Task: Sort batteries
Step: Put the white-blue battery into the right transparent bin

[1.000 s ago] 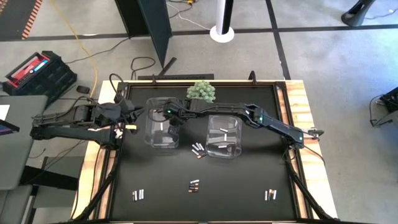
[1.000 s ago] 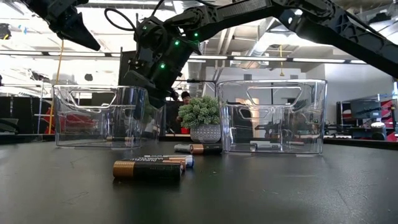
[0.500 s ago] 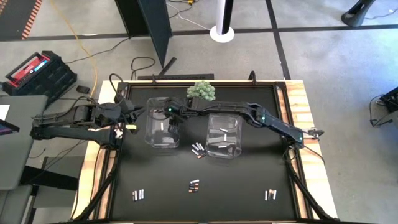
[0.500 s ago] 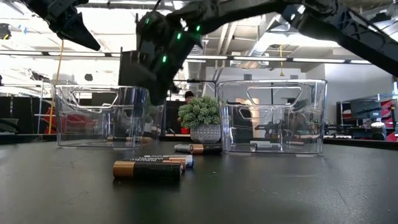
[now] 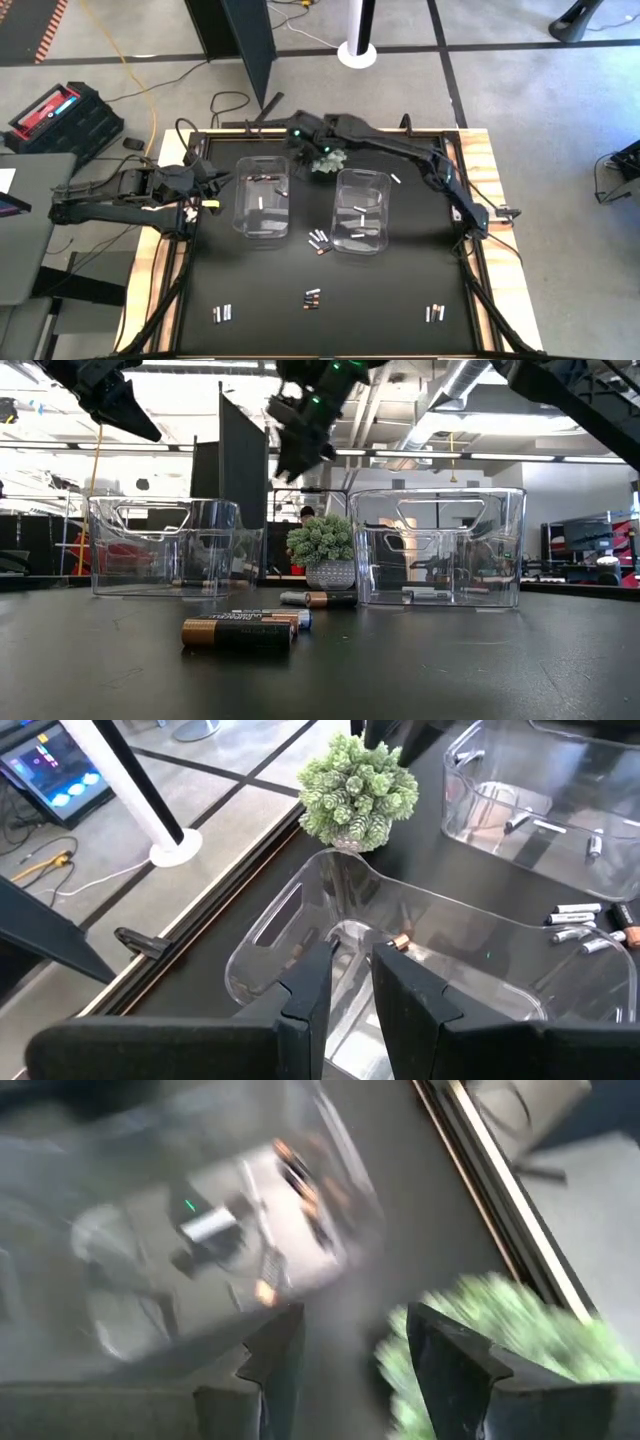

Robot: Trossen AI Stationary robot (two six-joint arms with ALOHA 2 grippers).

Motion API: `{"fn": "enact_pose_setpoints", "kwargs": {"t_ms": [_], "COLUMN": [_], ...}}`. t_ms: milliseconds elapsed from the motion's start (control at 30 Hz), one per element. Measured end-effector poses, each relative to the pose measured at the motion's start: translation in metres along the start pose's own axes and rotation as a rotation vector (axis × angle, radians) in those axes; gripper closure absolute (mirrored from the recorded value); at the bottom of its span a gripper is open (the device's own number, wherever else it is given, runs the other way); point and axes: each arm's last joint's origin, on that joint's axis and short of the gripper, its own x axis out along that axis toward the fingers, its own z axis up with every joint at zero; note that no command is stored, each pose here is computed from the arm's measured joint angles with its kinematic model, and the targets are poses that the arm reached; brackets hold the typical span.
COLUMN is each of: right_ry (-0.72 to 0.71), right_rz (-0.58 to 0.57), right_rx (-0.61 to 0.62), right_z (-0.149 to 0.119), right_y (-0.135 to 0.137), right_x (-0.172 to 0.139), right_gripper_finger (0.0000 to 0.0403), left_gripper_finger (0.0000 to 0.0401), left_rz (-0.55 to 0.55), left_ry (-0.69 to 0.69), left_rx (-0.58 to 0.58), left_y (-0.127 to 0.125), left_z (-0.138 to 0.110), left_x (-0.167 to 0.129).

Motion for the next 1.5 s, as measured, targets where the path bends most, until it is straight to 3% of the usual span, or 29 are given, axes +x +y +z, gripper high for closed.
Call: {"fn": "enact_pose_setpoints", "kwargs": {"t_ms": [267, 567, 1033, 1233, 1500], "right_ry": [0.080, 0.049, -0.021, 0.102, 0.316], "right_rz": [-0.042, -0.084, -0.230, -0.292, -0.171], "right_rx": [0.038, 0.117, 0.430, 0.546, 0.626], "right_z": [-0.028, -0.093, -0.192, -0.227, -0.258], "right_y": [-0.032, -0.061, -0.118, -0.143, -0.157], "right_x": [-0.018, -0.056, -0.118, -0.116, -0.076], "right_gripper_finger": [0.0209, 0.0210, 0.0210, 0.0216, 0.0235], "left_gripper_finger": [0.0328, 0.0328, 0.0328, 0.0328, 0.0328], "left_rz": [0.000, 0.000, 0.000, 0.000, 0.001], "left_ry": [0.000, 0.001, 0.001, 0.001, 0.001], "left_rx": [-0.017, -0.045, -0.065, -0.065, -0.091], "left_y": [0.000, 0.000, 0.000, 0.000, 0.000], "left_z": [0.000, 0.000, 0.000, 0.000, 0.000], "left_x": [0.000, 0.000, 0.000, 0.000, 0.000]}}
